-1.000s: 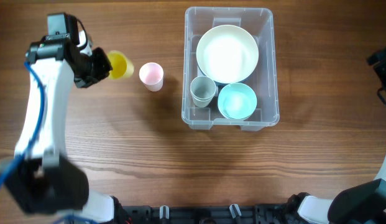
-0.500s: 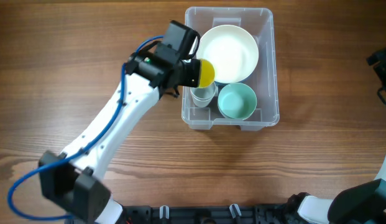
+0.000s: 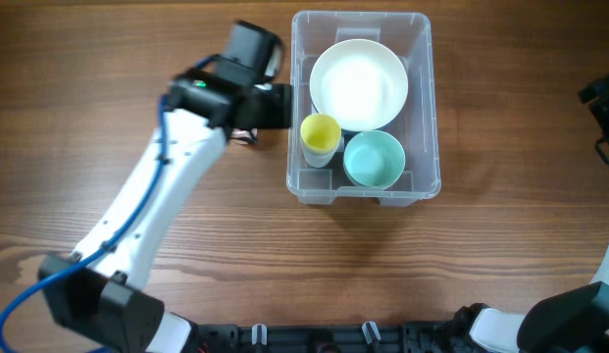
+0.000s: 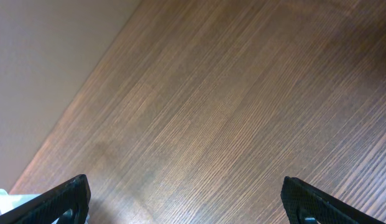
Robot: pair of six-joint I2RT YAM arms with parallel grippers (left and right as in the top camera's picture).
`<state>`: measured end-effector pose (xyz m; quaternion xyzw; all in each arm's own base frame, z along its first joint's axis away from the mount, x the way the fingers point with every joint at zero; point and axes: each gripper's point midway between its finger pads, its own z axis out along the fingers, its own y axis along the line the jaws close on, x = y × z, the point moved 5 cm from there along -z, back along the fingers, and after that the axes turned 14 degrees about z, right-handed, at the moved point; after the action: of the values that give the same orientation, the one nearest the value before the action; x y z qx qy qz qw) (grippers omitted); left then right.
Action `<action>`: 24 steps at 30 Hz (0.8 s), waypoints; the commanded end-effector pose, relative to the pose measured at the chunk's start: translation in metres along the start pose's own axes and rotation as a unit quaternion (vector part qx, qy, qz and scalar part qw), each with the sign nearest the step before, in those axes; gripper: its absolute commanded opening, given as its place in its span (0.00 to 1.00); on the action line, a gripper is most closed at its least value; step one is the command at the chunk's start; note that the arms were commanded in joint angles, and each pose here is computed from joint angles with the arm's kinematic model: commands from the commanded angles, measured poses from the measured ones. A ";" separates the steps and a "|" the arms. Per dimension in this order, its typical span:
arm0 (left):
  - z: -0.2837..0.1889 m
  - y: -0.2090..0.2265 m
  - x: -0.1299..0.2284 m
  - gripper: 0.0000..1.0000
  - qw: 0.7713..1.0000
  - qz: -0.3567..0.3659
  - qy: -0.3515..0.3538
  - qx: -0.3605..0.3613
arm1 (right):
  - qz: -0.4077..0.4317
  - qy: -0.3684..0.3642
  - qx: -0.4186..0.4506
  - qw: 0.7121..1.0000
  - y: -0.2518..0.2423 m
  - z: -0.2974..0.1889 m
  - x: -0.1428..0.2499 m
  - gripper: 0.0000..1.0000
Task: Pack container
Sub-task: 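Carry the yellow cup into the container onto the grey cup, then grasp the pink cup with the left gripper and stack it on the cups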
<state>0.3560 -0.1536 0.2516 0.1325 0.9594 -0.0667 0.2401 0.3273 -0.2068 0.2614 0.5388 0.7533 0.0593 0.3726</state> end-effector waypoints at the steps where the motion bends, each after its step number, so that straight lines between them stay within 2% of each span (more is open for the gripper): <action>1: -0.001 0.076 0.008 0.69 0.991 -0.124 0.030 -0.035 | 0.002 0.002 -0.003 1.000 0.002 0.001 0.000 1.00; 6: 0.036 0.112 0.020 0.68 0.983 -0.162 0.083 -0.003 | 0.002 0.002 -0.003 1.000 0.002 0.001 0.000 1.00; 10: 0.077 0.116 0.022 0.67 0.985 -0.132 0.106 0.015 | 0.002 0.002 -0.003 1.000 0.002 0.001 0.000 1.00; 13: 0.104 0.119 0.029 0.61 0.982 -0.136 0.133 0.016 | 0.002 0.001 -0.004 1.000 0.002 0.001 0.000 1.00; 15: 0.126 0.121 0.038 0.53 0.977 -0.139 0.158 0.018 | 0.002 0.002 -0.003 1.000 0.002 0.001 0.000 1.00; 16: 0.134 0.122 0.043 0.44 0.975 -0.141 0.169 0.018 | 0.002 0.001 -0.004 1.000 0.002 0.001 0.000 1.00; 18: 0.145 0.122 0.049 0.33 0.972 -0.143 0.183 0.019 | 0.002 0.001 -0.004 1.000 0.002 0.001 0.000 1.00; 22: 0.141 0.125 0.044 0.04 0.975 -0.142 0.171 0.013 | 0.002 0.001 -0.004 1.000 0.002 0.001 0.000 1.00; 24: 0.128 0.126 0.037 0.04 0.977 -0.139 0.159 0.006 | 0.002 0.002 -0.003 1.000 0.002 0.001 0.000 0.99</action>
<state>0.4154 -0.0516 0.0930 0.0053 0.9952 -0.0849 0.0489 0.3273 -0.2068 0.2614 0.5388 0.7533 0.0593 0.3726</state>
